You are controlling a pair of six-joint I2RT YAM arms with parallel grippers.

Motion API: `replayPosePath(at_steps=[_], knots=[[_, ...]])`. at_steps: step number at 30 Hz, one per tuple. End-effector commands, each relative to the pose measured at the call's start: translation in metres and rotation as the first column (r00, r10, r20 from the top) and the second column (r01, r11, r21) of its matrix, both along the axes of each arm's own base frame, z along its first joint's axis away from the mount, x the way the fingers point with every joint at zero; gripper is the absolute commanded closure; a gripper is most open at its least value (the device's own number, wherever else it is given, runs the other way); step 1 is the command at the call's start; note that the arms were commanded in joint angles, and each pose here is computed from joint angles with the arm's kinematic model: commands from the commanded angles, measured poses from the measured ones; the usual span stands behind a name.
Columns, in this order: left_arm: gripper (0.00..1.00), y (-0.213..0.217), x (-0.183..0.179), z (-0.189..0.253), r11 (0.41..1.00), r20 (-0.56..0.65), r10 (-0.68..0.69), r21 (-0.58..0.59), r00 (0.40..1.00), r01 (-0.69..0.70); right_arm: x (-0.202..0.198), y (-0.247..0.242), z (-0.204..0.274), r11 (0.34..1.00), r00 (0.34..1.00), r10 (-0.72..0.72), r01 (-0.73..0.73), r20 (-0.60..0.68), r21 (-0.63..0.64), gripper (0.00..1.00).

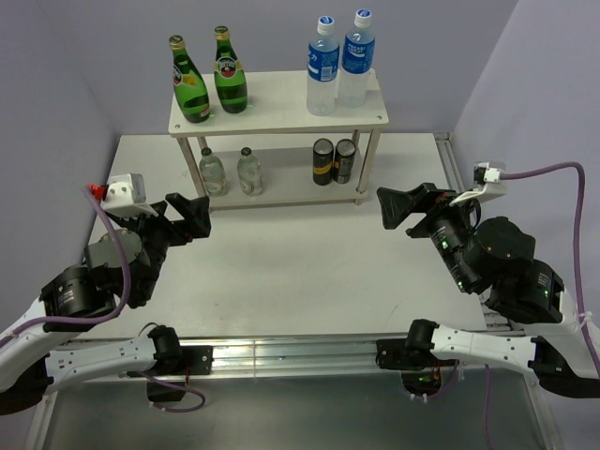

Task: Place and organize the beverage onto the shelf

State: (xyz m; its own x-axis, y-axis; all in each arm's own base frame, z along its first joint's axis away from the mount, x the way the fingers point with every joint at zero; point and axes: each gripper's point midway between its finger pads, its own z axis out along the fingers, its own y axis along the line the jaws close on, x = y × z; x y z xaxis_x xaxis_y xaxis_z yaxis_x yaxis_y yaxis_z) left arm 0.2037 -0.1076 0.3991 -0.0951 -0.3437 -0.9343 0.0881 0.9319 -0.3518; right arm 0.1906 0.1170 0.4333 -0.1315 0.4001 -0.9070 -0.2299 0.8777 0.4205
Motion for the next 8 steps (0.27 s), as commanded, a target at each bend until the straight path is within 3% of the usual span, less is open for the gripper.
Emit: replayPosePath(at_steps=[1,8], knots=[[0.01,0.0061,-0.0012,0.0021,1.0,0.007,0.016,-0.011,1.0,-0.016,0.0005,0.0035,0.0023,1.0,1.0,0.011,-0.011,0.013,-0.006,0.0],[0.01,0.0082,-0.001,0.0006,1.0,0.002,0.029,-0.008,1.0,-0.029,0.0009,-0.0022,0.004,1.0,1.0,-0.011,0.011,0.021,0.002,0.0]])
